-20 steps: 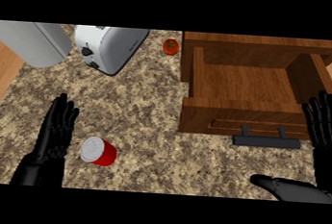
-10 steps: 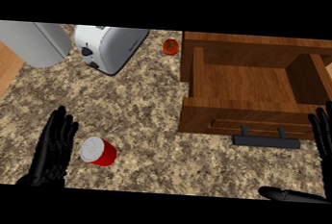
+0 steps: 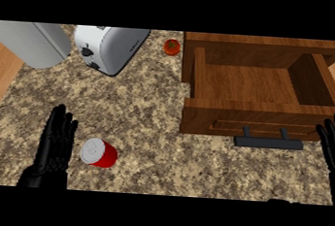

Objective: Pick up the can, place it into the drawer and close the drawer

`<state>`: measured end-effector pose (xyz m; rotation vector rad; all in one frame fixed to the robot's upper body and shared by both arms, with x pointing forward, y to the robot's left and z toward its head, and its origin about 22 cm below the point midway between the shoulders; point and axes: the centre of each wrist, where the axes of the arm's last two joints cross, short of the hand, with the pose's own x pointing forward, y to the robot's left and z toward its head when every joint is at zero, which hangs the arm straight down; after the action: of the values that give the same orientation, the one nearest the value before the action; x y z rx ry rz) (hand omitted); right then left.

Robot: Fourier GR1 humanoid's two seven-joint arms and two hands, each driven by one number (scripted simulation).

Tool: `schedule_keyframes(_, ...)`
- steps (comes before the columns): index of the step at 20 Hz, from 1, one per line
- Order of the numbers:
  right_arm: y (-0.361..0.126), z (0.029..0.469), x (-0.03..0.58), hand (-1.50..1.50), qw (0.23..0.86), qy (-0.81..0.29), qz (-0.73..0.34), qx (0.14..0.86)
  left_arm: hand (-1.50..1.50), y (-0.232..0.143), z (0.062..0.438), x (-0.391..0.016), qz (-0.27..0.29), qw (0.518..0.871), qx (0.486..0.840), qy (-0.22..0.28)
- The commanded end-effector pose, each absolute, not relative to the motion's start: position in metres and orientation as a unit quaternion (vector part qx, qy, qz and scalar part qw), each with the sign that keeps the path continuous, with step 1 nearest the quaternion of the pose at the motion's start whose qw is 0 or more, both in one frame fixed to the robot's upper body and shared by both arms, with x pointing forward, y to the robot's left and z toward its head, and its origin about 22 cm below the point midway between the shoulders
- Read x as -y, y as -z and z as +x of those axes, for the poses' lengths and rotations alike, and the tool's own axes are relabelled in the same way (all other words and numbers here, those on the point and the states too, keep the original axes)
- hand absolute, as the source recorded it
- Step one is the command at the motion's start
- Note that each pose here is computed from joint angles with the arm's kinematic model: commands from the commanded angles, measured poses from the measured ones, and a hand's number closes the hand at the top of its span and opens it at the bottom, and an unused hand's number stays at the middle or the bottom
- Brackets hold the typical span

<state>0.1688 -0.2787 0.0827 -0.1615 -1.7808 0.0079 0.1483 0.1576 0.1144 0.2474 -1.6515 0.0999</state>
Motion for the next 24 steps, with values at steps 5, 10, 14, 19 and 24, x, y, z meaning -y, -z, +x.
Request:
schedule_keyframes(5,-0.091,0.157,0.301,-1.5,0.623,-0.005,-0.078,0.779,-1.5,-0.079,0.17,-0.164,0.108,0.673,0.73,-0.047)
schedule_keyframes(10,-0.097,0.165,0.294,-1.5,0.625,0.001,-0.078,0.777,-1.5,-0.056,0.17,-0.167,0.111,0.675,0.728,-0.049)
schedule_keyframes(14,-0.082,0.166,0.308,-1.5,0.623,-0.009,-0.07,0.779,-1.5,-0.053,0.182,-0.176,0.113,0.679,0.723,-0.053)
schedule_keyframes(19,-0.064,0.171,0.311,-1.5,0.632,-0.002,-0.076,0.771,-1.5,-0.026,0.175,-0.192,0.131,0.686,0.713,-0.062)
schedule_keyframes(24,-0.08,0.172,0.295,-1.5,0.632,-0.01,-0.078,0.771,-1.5,0.006,0.156,-0.193,0.137,0.693,0.705,-0.059)
